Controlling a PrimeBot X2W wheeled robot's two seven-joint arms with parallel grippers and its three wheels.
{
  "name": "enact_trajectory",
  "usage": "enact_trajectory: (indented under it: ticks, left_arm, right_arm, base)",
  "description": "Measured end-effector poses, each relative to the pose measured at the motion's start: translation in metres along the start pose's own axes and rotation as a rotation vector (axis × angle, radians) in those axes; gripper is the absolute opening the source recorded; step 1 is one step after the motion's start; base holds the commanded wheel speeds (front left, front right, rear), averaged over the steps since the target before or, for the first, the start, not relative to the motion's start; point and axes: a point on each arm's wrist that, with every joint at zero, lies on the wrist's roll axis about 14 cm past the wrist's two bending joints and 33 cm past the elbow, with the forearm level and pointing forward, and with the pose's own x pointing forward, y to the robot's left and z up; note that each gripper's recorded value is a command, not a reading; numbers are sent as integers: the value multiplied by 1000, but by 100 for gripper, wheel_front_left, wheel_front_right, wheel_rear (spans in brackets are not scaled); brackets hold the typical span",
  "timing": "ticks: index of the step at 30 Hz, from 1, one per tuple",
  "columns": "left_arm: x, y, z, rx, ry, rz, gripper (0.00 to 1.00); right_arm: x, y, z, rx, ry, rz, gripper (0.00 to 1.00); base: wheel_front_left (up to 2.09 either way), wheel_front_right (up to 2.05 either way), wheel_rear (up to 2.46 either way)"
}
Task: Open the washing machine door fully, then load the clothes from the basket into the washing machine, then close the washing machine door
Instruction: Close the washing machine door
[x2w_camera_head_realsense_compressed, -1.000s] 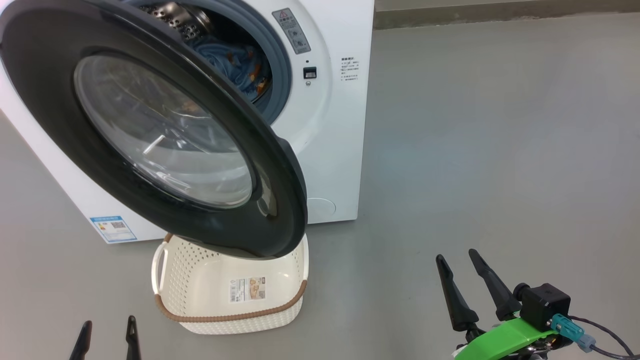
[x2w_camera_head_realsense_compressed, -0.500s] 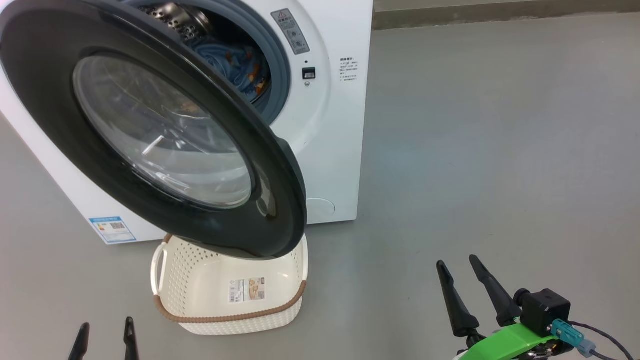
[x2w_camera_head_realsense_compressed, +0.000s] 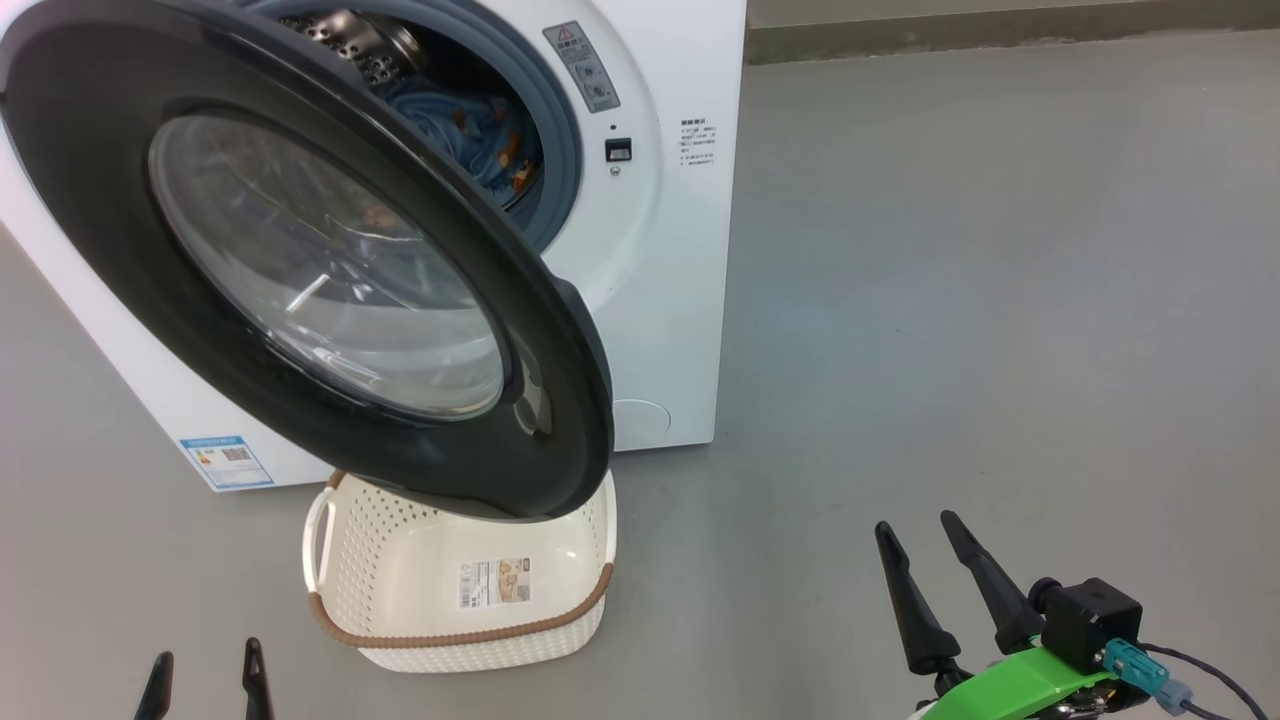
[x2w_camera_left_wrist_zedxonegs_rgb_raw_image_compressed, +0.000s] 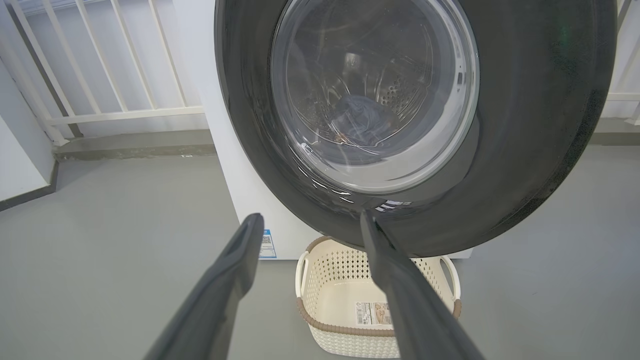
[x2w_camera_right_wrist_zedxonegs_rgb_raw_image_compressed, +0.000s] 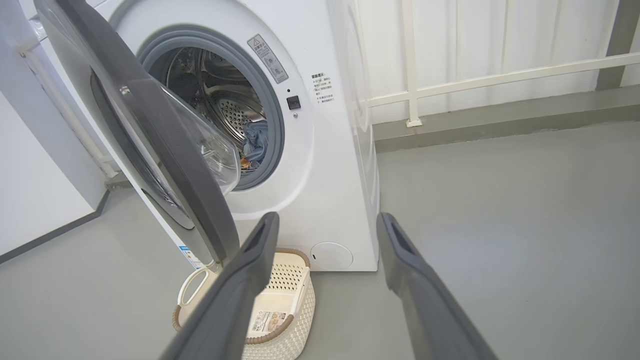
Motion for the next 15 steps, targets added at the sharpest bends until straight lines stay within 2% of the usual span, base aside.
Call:
enact_trajectory:
  ticks: [6,7,8,9,10,15]
  left_arm:
    - [0,1,0,2,1,8,100]
    - [0,1,-1,2,2,8,100]
    - [0,0,-1,2,3,8,100]
    - [0,0,-1,1,3,7,100]
    - [0,0,-1,1,4,7,100]
    - [0,0,-2,-7,6,8,100]
  right_arm:
    - [0,-3,0,-7,0,-8,100]
    - [0,-4,0,-7,1,-10,94]
    - [0,-4,0,-7,1,-12,70]
    - [0,-6,0,-7,0,-16,24]
    - [0,-8,1,-7,-3,-23,0]
    - [0,-20,10,-10,-31,-59,0]
  base:
    - [0,0,0]
    - [0,0,0]
    - [0,0,0]
    - [0,0,0]
    - [0,0,0]
    - [0,0,0]
